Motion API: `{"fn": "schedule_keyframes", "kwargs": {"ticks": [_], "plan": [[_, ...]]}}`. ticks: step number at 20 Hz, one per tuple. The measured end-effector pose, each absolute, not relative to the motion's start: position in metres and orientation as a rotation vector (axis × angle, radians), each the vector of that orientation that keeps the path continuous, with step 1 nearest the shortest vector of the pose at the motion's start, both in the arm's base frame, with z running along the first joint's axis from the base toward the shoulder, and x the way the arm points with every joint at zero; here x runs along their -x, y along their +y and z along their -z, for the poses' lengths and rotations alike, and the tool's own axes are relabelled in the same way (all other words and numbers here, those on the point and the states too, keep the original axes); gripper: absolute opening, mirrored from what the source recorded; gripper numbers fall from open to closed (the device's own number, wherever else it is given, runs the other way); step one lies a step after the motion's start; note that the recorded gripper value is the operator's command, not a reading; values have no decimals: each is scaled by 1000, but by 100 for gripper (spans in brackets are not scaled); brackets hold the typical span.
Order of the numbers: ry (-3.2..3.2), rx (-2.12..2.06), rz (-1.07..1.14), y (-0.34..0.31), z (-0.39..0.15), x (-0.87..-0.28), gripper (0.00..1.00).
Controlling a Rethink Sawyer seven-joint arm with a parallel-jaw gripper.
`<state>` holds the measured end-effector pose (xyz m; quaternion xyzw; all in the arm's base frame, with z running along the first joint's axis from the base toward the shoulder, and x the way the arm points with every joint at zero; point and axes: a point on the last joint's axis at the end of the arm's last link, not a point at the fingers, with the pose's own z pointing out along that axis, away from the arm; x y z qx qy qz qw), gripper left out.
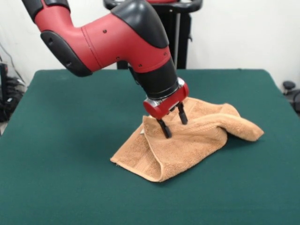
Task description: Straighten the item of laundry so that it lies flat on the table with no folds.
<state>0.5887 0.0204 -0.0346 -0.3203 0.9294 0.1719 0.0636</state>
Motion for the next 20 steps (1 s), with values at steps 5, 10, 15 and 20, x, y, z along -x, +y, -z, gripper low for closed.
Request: {"fn": "schedule_keyframes", "kwargs": {"ticks": [5,10,15,20], "plan": [[2803,971,-518,21,34,-589,100],[2792,984,-513,24,33,-591,100],[2778,995,-513,29,31,-593,0],[2772,1005,-510,31,30,-594,0]]}}
